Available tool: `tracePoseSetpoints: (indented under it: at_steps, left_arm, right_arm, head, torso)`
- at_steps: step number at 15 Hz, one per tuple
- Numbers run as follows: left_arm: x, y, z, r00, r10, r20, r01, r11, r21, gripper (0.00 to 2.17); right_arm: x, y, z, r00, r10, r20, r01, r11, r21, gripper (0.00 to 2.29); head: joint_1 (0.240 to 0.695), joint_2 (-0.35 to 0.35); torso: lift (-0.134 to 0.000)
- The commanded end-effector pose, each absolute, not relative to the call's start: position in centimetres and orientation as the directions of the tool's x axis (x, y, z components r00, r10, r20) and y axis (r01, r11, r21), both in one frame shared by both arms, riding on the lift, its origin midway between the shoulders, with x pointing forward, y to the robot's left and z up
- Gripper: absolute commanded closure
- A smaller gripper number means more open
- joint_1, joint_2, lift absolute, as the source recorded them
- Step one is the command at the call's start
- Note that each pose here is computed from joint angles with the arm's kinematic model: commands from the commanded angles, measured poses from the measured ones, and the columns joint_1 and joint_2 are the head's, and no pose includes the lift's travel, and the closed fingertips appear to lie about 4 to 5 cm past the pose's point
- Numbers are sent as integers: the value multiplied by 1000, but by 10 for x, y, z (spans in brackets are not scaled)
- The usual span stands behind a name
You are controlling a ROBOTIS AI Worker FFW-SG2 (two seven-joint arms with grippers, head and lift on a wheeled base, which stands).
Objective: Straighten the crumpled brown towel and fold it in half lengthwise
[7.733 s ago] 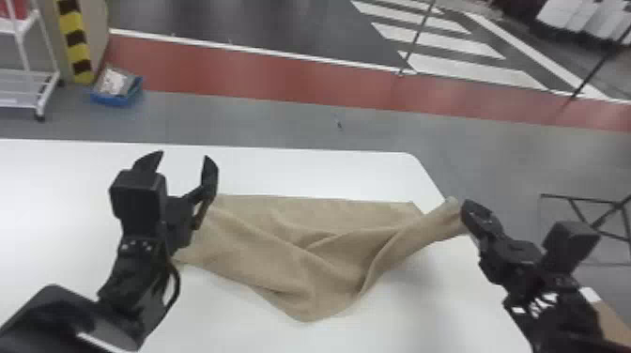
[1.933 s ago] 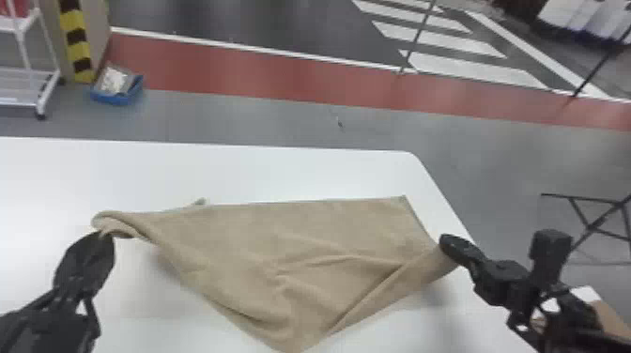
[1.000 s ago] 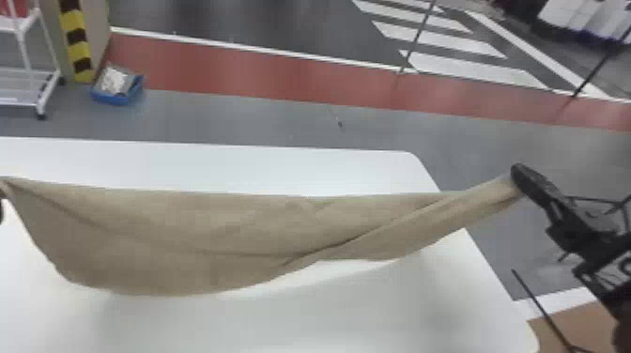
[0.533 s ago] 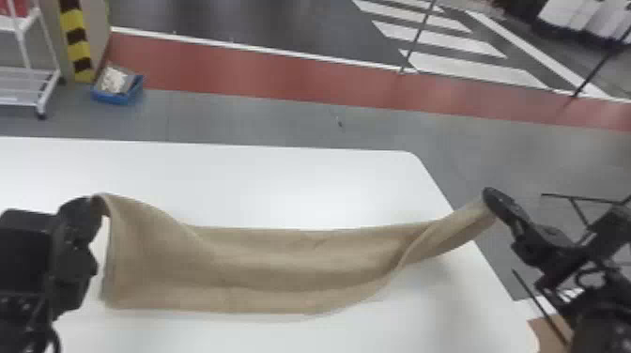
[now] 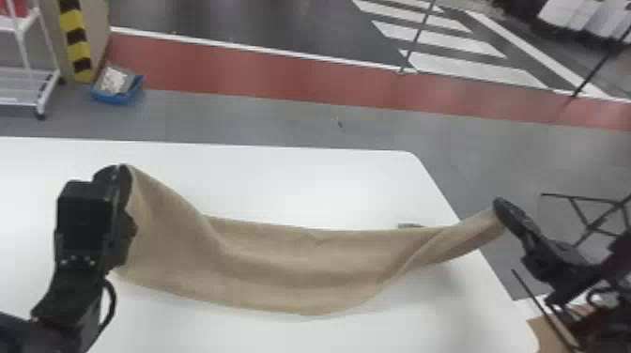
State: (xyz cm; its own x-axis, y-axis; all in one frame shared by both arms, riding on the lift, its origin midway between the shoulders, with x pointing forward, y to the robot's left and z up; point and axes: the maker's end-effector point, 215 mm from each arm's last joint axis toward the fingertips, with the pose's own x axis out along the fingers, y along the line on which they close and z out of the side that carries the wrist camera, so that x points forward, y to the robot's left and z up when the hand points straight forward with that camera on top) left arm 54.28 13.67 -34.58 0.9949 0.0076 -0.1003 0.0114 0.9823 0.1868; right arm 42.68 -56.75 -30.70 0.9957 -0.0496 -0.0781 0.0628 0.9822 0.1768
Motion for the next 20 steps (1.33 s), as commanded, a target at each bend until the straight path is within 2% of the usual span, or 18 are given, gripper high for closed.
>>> tracePoseSetpoints:
  at_steps: [1,4,8,10,12,13,17,20]
  left_arm:
    - [540,141,-317,998,11,-63,0,986,167,1382]
    - [536,162,-295,999,42,-31,-37,988,152,1382]
    - [527,191,-263,996,83,20,-85,989,121,1382]
    - [526,203,-254,994,101,38,-105,986,128,1379]
    - [538,195,-248,994,97,51,-103,986,129,1379]
    - [543,191,-255,994,102,46,-108,985,134,1382]
    - [561,189,-287,995,94,-11,-92,985,143,1382]
    - [583,198,-287,995,101,-19,-97,987,127,1382]
  right_arm:
    - [421,-570,-276,998,-52,-17,55,981,188,1636]
    - [424,-564,-220,996,-40,74,25,980,198,1636]
    - [418,-567,-175,989,-65,132,23,953,301,1636]
    - [421,-571,-182,989,-99,109,62,950,306,1636]
    - [429,-576,-221,990,-137,39,118,942,315,1636]
    - [430,-577,-232,987,-153,42,134,945,299,1636]
    - [447,-582,-262,985,-172,8,164,948,273,1636]
    - [491,-577,-265,987,-161,8,153,953,261,1636]
  head:
    - [695,-350]
    - [695,-350]
    - [638,-350]
    - [620,-350]
    - [607,-350]
    - [608,-350]
    - [632,-350]
    - [648,-350]
  torso:
    - [-124]
    - [-124]
    - [-124]
    - [-124]
    - [-124]
    - [-124]
    - [-124]
    - [-124]
